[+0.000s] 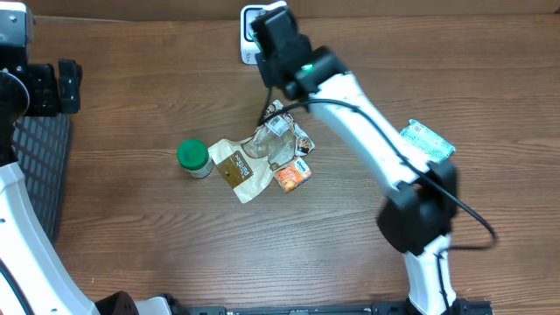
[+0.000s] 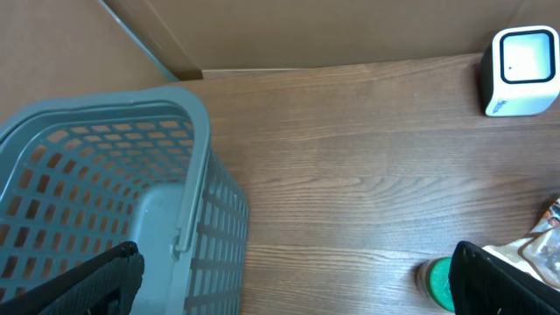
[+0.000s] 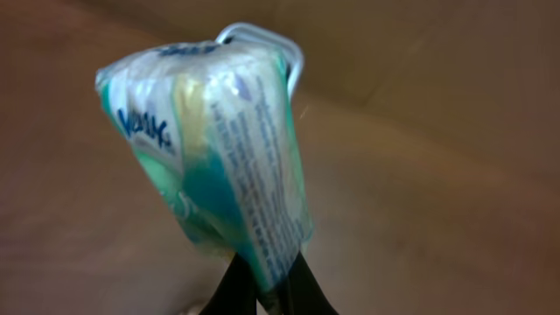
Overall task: Scan the item barcode
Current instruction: 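Hold the blue Kleenex pack in front of the white scanner, then carry the blue Kleenex pack right and place it beside the wipes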
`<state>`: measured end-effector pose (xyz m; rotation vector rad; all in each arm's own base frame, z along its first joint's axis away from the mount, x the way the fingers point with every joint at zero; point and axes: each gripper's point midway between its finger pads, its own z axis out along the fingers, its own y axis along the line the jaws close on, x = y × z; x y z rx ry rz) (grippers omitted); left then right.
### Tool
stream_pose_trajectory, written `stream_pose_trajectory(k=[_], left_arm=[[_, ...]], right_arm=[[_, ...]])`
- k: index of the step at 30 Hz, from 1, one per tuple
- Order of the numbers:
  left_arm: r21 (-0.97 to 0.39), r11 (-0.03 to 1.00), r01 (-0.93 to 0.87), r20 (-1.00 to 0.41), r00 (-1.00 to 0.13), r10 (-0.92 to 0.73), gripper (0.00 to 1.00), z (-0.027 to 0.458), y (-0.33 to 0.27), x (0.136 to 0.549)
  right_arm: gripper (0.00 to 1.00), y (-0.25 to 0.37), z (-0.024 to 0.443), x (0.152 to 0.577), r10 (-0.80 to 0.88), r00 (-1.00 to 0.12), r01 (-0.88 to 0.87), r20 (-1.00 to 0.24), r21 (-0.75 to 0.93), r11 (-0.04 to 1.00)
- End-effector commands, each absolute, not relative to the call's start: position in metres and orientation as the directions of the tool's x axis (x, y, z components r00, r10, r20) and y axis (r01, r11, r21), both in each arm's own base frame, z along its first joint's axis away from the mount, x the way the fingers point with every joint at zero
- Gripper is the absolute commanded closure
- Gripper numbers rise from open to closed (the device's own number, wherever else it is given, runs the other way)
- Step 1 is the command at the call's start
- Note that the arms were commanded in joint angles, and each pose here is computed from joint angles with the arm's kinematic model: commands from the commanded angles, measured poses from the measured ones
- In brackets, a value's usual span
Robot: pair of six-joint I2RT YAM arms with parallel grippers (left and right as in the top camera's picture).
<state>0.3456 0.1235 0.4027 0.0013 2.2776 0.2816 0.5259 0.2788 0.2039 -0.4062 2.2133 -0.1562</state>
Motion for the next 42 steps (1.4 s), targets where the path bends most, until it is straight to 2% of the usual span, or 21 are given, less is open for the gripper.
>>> stream_pose_trajectory(k=[1, 6, 14, 25, 42], left_arm=[[0.214, 0.973, -0.085, -0.744, -0.66, 0.106, 0.0, 0.404, 0.125, 0.345], [0.214, 0.973, -0.085, -0.744, -0.659, 0.106, 0.0, 0.404, 0.125, 0.345], [0.214, 0.973, -0.085, -0.744, -0.659, 0.106, 0.01, 0.404, 0.125, 0.345], [0.214, 0.973, -0.085, -0.744, -0.659, 0.106, 0.01, 0.404, 0.125, 0.345], [0.214, 0.973, -0.085, -0.744, -0.66, 0.106, 0.0, 0.404, 0.125, 0.345]], right_arm=[[0.96, 0.254, 0.224, 0.561, -0.57, -0.458, -0.131, -0.682, -0.582, 0.802], [0.96, 0.272, 0.227, 0.603, -0.666, -0.286, -0.096, -0.689, -0.671, 0.735], [0.96, 0.288, 0.198, 0.635, -0.736, -0.145, -0.104, -0.661, -0.729, 0.676], [0.96, 0.291, 0.143, 0.642, -0.762, -0.173, -0.168, -0.624, -0.744, 0.647], [0.96, 0.287, 0.139, 0.64, -0.769, -0.199, -0.166, -0.607, -0.753, 0.637]])
